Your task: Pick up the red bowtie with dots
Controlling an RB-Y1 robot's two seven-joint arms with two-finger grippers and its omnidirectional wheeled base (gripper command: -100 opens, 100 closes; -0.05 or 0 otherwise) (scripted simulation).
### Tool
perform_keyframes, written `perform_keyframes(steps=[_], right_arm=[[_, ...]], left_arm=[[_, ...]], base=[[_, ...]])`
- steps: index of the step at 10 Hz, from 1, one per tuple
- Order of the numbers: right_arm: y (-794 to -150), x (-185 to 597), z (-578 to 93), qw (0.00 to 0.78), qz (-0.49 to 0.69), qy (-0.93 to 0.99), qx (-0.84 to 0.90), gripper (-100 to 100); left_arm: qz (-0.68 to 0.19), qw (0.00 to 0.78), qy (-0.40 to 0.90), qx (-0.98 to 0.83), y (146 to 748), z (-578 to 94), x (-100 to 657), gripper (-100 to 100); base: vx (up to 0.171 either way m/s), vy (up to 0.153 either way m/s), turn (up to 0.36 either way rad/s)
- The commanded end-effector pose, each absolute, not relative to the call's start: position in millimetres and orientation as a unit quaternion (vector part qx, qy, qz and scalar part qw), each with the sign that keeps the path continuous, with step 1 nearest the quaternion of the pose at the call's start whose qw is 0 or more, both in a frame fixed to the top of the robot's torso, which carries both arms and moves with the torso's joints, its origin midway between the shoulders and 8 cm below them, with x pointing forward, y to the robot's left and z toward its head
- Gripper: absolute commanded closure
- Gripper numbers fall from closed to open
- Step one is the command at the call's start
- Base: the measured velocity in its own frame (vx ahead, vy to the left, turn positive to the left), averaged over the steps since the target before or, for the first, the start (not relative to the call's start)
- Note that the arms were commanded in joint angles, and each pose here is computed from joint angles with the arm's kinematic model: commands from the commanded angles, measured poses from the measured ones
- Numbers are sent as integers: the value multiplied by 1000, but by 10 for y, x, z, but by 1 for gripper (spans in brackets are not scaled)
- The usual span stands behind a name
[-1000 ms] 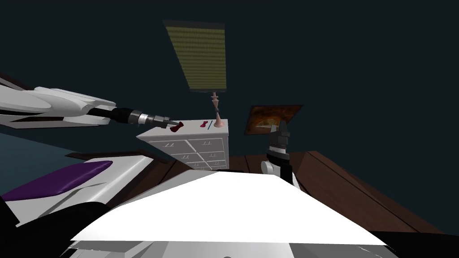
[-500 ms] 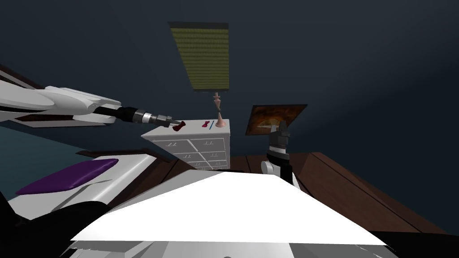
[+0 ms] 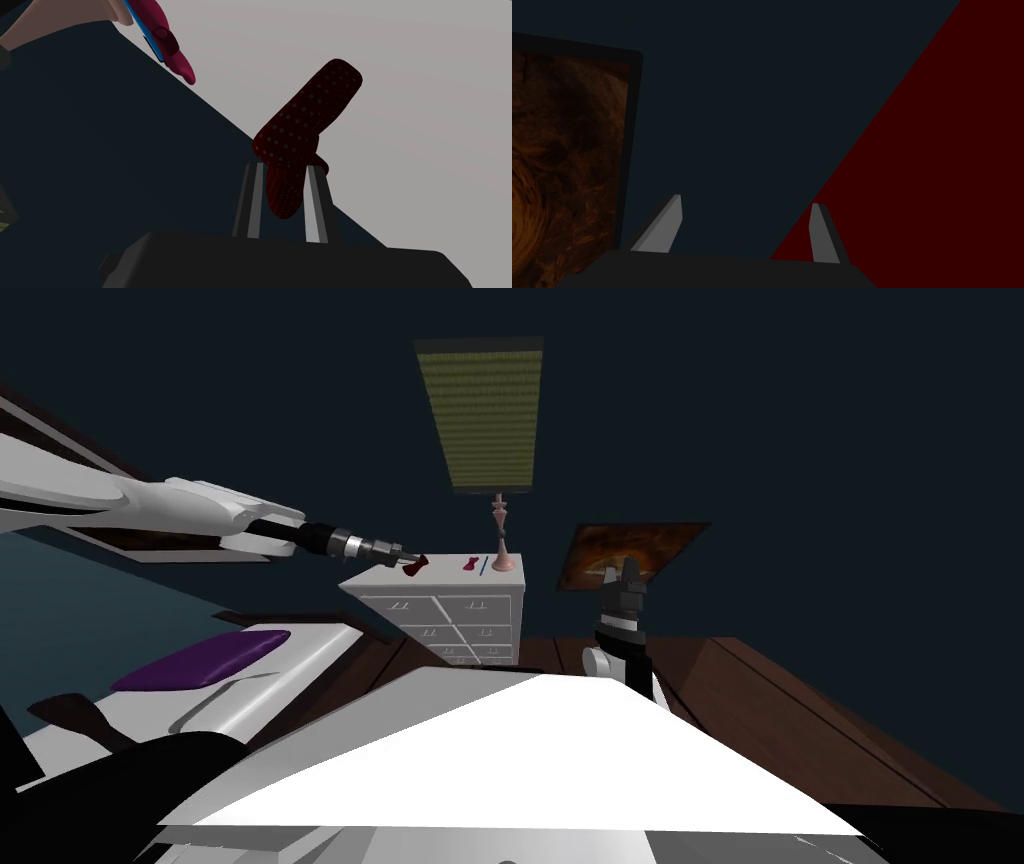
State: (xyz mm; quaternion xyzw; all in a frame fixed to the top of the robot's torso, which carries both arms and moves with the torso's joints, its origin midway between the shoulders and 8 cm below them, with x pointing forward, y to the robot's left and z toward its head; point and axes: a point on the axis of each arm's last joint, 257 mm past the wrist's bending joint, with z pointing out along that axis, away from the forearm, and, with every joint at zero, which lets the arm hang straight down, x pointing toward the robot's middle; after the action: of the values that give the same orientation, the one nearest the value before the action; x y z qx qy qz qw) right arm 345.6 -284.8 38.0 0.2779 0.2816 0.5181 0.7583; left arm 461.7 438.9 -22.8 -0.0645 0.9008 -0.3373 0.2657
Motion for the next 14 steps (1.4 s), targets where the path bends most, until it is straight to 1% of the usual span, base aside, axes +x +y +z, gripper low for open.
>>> perform_keyframes(steps=[1,6,9,12,14], right_arm=[[-2848,3456,380,758,518,282,278,0],[-2848,3456,380,758,518,282,278,0],[-2848,3456,380,758,518,282,278,0],[-2848,3456,380,758,518,282,278,0],[-2847,3456,380,758,518,282,278,0]], left_arm=[[-346,257,900,-61,4233,-243,4651,100],[-348,251,902,-40,3679,-178,4810,100],[-342,249,906,-29,3358,-132,4863,100],[-340,243,908,-26,3186,-142,4845,100],[-341,241,908,-26,3175,-159,4845,100]], base=[[-1,86,40],[-3,66,86],[9,91,108],[-1,69,69],[2,12,2]])
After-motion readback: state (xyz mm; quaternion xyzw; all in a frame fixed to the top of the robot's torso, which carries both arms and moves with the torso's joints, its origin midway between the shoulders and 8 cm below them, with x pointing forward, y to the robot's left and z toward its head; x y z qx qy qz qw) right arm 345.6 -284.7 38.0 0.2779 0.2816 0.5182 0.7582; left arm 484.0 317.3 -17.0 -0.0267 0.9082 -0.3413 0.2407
